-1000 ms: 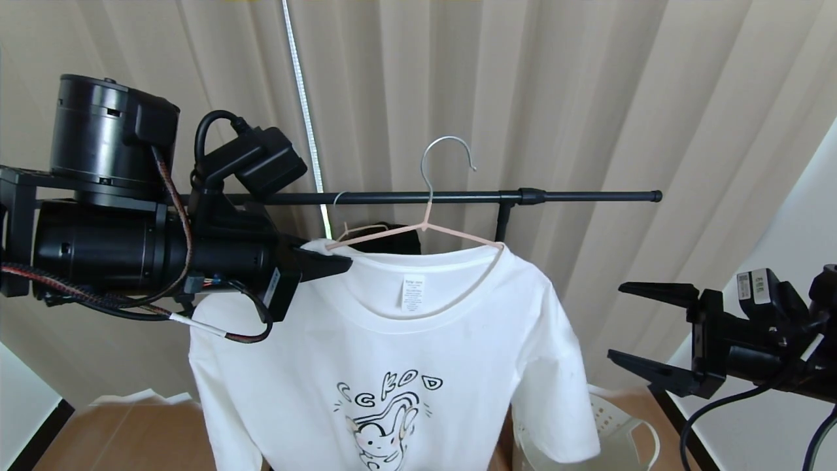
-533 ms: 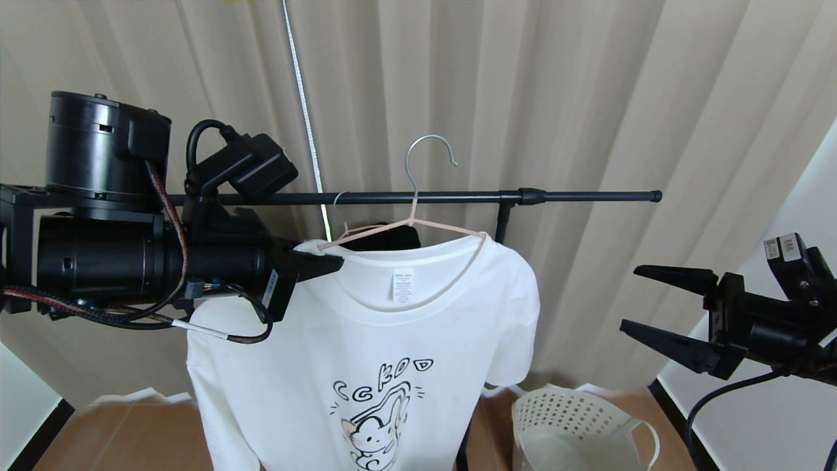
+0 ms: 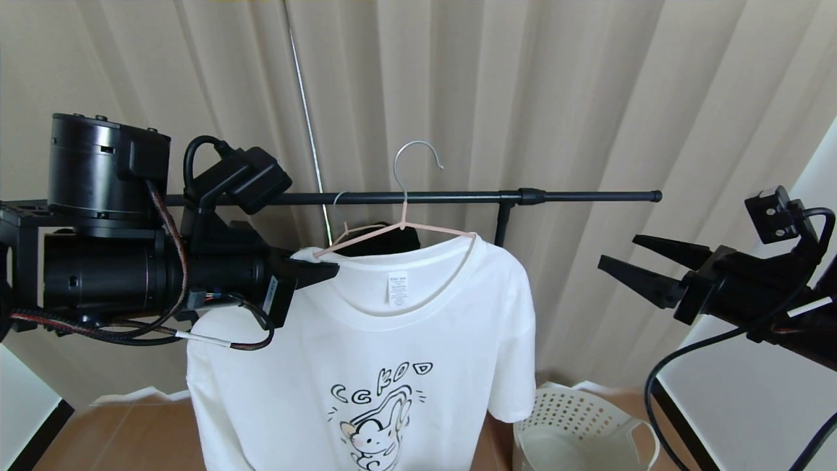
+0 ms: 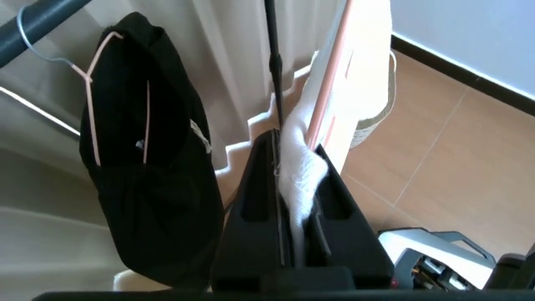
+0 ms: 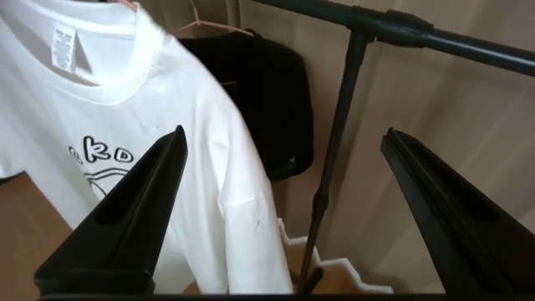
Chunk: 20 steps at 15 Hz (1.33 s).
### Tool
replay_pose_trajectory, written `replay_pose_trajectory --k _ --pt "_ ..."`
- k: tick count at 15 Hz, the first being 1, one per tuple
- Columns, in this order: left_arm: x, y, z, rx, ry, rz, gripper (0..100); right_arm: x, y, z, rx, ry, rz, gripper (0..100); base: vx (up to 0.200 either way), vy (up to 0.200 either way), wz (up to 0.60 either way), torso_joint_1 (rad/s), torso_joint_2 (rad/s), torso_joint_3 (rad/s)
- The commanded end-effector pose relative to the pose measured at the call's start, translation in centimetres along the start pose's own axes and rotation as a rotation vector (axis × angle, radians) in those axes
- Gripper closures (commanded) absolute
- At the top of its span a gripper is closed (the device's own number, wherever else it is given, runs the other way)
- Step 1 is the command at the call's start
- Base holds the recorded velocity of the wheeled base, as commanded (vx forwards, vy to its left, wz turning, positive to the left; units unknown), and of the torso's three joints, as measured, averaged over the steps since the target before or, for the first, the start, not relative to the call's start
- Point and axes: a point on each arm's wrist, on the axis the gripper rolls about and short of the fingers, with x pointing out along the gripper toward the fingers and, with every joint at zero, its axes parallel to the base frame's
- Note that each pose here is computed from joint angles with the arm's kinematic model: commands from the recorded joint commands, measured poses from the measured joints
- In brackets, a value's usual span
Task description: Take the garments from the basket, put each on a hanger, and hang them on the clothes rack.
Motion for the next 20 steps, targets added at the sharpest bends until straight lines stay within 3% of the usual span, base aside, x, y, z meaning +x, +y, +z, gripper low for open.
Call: replay_pose_trajectory --k 1,8,9,15,20 --pt "0.1 0.0 -0.3 -0.023 0.014 0.020 100 0.7 0.4 0.5 0.001 -0.016 0.010 0 0.000 0.000 0.00 0.000 0.00 0.000" --pt "0.5 0.4 -2.1 -0.152 0.089 0.094 100 0.8 0.3 0.3 0.006 -0.007 0.011 0 0.000 0.000 0.00 0.000 0.00 0.000" --pt "0.8 0.5 -2.1 -0.195 0.096 0.113 100 0.8 0.3 0.2 0.005 -0.005 0.010 0 0.000 0.000 0.00 0.000 0.00 0.000" --pt "4.5 1.6 -3.2 -0.230 0.110 0.203 100 1.0 0.2 -0.1 0.001 0.007 0.009 0 0.000 0.000 0.00 0.000 0.00 0.000" --pt "6.8 2.2 -3.1 -0.259 0.094 0.211 100 0.9 0.2 -0.3 -0.035 0.013 0.008 0 0.000 0.000 0.00 0.000 0.00 0.000"
